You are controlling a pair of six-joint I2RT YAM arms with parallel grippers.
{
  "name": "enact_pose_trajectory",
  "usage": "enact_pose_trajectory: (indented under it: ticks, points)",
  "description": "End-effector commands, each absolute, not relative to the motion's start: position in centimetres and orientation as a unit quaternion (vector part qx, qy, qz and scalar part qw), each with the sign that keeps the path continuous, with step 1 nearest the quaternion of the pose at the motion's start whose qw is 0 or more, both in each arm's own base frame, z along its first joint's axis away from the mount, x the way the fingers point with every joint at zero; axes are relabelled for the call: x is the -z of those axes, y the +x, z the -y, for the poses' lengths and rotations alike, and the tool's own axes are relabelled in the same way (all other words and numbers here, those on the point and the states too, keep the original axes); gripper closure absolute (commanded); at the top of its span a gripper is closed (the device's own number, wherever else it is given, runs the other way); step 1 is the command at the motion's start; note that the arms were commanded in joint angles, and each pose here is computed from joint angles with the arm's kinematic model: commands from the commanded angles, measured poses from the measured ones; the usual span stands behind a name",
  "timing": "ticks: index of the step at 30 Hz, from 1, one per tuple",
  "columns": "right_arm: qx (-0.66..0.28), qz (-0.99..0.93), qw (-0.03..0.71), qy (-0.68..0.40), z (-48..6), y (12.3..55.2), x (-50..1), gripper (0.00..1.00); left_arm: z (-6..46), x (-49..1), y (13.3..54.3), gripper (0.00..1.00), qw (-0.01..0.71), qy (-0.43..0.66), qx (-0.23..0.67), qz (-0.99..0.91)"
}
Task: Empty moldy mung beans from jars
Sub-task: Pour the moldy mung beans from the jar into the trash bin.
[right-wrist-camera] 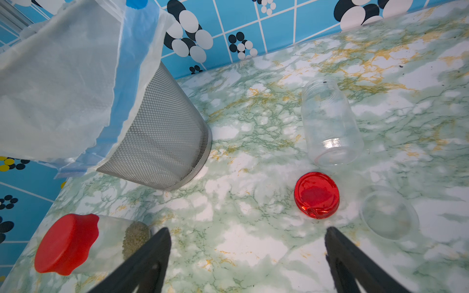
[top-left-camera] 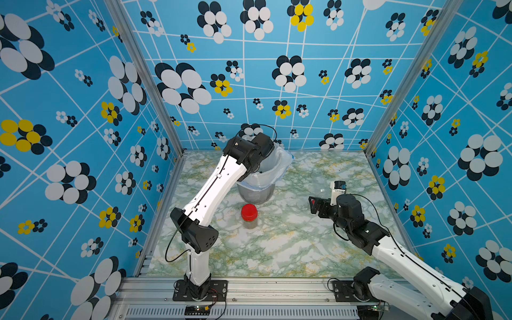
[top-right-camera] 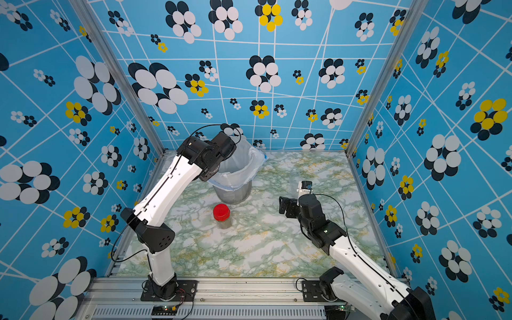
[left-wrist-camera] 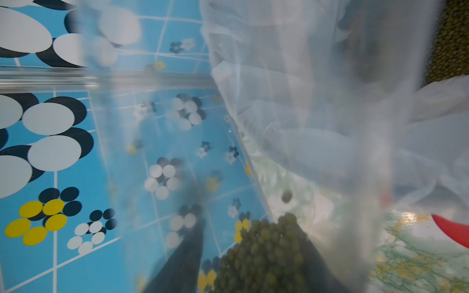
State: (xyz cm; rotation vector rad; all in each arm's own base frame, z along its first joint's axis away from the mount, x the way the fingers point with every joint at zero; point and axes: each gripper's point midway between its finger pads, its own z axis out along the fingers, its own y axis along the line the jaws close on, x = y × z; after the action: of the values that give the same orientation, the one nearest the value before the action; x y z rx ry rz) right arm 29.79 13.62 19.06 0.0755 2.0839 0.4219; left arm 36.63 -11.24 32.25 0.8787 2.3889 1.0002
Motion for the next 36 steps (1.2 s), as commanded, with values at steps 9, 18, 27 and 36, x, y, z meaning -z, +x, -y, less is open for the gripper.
enact_pose_trajectory:
  ticks: [9,18,27,36]
  points:
    - [-0.179,-0.856,0.483,0.040,-13.1,29.1,-19.5,0.03,10.8,-31.2,36.9,0.63,0.140,0.368,-0.440,-0.807]
    - [-0.184,-0.855,0.483,0.043,-13.1,28.9,-19.5,0.03,11.3,-29.9,37.8,0.58,0.116,0.390,-0.471,-0.782]
    - [-0.186,-0.854,0.485,0.045,-13.0,28.8,-19.7,0.03,11.0,-30.0,38.4,0.58,0.105,0.398,-0.507,-0.758]
    - [-0.185,-0.855,0.483,0.045,-12.9,28.7,-19.6,0.03,11.7,-30.5,39.5,0.58,0.107,0.410,-0.548,-0.721]
